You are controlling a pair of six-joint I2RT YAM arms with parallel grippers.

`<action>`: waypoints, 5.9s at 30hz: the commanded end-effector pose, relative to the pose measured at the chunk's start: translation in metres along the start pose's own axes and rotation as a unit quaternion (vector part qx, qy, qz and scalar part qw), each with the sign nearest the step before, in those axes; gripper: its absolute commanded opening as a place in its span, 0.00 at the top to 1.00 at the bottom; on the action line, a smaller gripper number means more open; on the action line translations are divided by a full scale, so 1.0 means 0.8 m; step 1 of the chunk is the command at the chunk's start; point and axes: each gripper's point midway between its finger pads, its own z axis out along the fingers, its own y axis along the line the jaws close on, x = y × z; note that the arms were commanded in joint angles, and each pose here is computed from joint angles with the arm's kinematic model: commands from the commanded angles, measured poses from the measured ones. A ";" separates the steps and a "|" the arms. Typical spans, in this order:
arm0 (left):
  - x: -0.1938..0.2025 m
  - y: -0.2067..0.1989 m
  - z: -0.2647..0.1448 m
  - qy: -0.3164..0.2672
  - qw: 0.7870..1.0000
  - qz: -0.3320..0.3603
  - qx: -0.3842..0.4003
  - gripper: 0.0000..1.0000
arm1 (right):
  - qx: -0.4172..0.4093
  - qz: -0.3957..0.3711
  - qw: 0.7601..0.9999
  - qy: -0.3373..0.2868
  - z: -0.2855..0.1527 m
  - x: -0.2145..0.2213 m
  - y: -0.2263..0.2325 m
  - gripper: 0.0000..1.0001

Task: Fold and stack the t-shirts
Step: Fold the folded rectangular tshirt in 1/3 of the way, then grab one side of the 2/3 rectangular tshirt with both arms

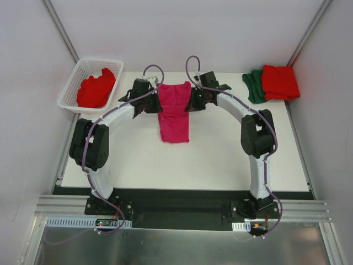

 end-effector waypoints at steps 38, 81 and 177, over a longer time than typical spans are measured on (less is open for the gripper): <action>-0.067 -0.011 -0.074 -0.099 0.995 0.026 0.016 0.24 | 0.020 -0.038 0.994 -0.097 -0.064 -0.043 -0.046 0.47; 0.019 -0.054 0.085 -0.022 0.995 0.100 -0.003 1.00 | 0.055 -0.040 0.995 -0.070 -0.108 0.032 -0.070 0.46; 0.065 -0.024 -0.065 -0.023 0.998 -0.026 0.043 0.65 | 0.014 -0.030 0.999 0.007 -0.080 0.135 -0.040 0.26</action>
